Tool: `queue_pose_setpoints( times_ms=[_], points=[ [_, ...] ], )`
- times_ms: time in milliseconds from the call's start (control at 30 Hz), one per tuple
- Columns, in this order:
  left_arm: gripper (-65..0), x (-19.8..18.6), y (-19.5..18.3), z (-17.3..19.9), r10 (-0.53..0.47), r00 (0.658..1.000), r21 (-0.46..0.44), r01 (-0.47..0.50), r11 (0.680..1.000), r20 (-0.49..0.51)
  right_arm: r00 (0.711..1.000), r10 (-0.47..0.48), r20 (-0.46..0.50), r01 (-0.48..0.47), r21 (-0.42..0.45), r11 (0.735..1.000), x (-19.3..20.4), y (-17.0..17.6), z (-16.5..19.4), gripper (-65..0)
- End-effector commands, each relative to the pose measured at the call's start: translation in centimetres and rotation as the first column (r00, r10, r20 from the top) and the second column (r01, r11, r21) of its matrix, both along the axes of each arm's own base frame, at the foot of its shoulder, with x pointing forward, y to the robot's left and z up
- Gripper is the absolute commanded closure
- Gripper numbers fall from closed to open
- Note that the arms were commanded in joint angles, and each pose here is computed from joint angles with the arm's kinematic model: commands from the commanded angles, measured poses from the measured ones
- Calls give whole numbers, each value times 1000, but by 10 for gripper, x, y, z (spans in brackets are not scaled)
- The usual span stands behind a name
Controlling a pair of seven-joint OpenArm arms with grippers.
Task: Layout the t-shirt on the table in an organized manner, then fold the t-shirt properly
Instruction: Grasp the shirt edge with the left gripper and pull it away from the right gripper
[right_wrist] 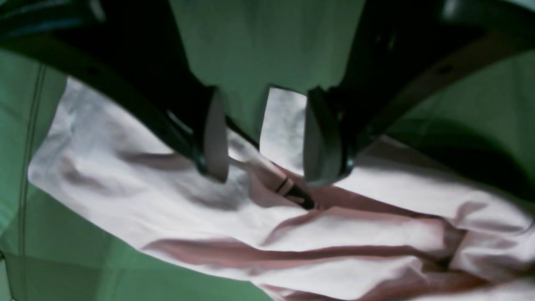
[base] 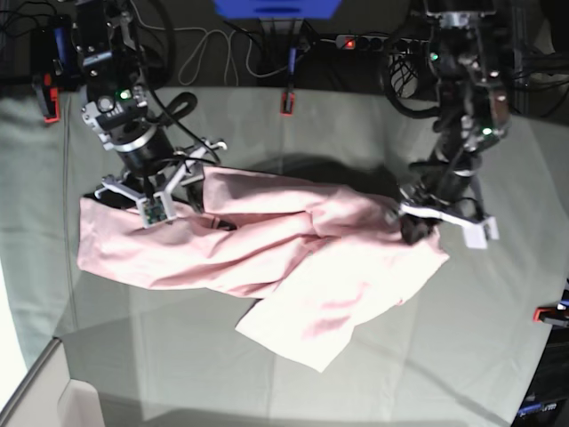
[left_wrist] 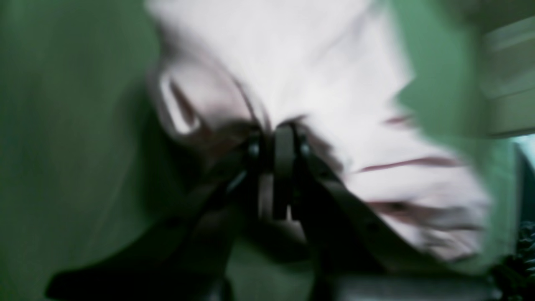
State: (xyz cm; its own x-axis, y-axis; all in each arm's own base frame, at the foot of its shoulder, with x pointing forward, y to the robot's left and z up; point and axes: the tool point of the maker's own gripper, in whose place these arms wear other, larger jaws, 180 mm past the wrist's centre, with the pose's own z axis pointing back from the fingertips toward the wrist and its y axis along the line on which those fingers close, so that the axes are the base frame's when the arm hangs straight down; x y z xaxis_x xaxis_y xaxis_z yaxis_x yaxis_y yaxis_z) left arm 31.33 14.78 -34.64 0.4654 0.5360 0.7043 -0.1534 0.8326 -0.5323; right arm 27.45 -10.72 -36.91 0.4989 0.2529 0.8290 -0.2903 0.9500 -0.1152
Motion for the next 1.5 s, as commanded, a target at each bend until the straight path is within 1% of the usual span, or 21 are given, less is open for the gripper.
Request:
queue_pose_setpoints(
  times_ms=[0, 100, 167, 233, 300, 500, 600, 700, 800, 867, 933, 1000, 1067, 1133, 1167, 1200, 1267, 1400, 1467],
  points=[
    [-1, 9, 6, 24, 7, 997, 11, -8, 1000, 77, 999, 3, 47, -3, 7, 1000, 6, 0, 11, -295],
    [-1, 17, 24, 38, 39, 993, 28, -42, 999, 114, 999, 2, 46, -3, 7, 1000, 6, 0, 11, -295],
    [-1, 36, 33, 47, 61, 987, 24, -65, 998, 146, 999, 2, 44, -3, 7, 1000, 6, 0, 10, -295],
    [-1, 55, 46, 50, 87, 984, 20, -91, 996, 156, 999, 2, 44, -3, 5, 1000, 6, 0, 10, -295],
    [-1, 78, 60, 65, 103, 976, 25, -110, 994, 191, 999, 4, 41, -4, 6, 1000, 5, 0, 10, -295],
    [-1, 144, 69, 119, 120, 947, -17, -120, 993, 298, 1000, -16, 7, 16, -18, 1000, -7, -14, 0, -295],
    [-3, 174, 70, 134, 131, 941, -45, -123, 991, 311, 998, -57, -13, 57, -36, 998, -18, -32, -5, -295],
    [-5, 206, 68, 131, 141, 955, -93, -121, 988, 263, 995, -102, -22, 100, -55, 993, -24, -50, -7, -296],
    [-19, 233, 61, 111, 141, 977, -152, -116, 981, 162, 990, -138, -36, 135, -72, 988, -32, -64, -10, -296],
    [-76, 242, 56, 91, 143, 986, -195, -124, 973, 87, 985, -163, -49, 159, -83, 984, -39, -74, -13, -296],
    [-150, 247, 55, 85, 159, 985, -202, -141, 969, 73, 982, -182, -56, 177, -92, 980, -44, -81, -15, -296],
    [-248, 248, 54, 82, 174, 981, -200, -155, 967, 82, 980, -190, -62, 183, -96, 978, -47, -84, -16, -296],
    [-336, 239, 45, 61, 166, 985, -211, -152, 965, 47, 980, -190, -65, 183, -96, 978, -48, -84, -17, -296],
    [-431, 228, 44, 52, 165, 985, -203, -153, 967, 44, 980, -190, -65, 183, -96, 978, -48, -84, -17, -296],
    [-456, 217, 45, 40, 167, 985, -193, -158, 968, 35, 980, -190, -63, 183, -96, 978, -47, -84, -16, -296],
    [-473, 203, 47, 30, 167, 986, -178, -159, 971, 29, 980, -188, -64, 182, -95, 979, -47, -83, -17, -296],
    [-476, 180, 49, 18, 165, 986, -153, -158, 975, 30, 980, -188, -61, 181, -93, 979, -46, -82, -16, -296],
    [-476, 125, 33, -9, 152, 988, -140, -149, 979, 14, 981, -188, -51, 184, -77, 980, -41, -78, -14, -296],
    [-476, 96, 28, -27, 149, 989, -130, -150, 980, -17, 980, -194, -42, 191, -67, 979, -38, -76, -12, -296]
  ],
)
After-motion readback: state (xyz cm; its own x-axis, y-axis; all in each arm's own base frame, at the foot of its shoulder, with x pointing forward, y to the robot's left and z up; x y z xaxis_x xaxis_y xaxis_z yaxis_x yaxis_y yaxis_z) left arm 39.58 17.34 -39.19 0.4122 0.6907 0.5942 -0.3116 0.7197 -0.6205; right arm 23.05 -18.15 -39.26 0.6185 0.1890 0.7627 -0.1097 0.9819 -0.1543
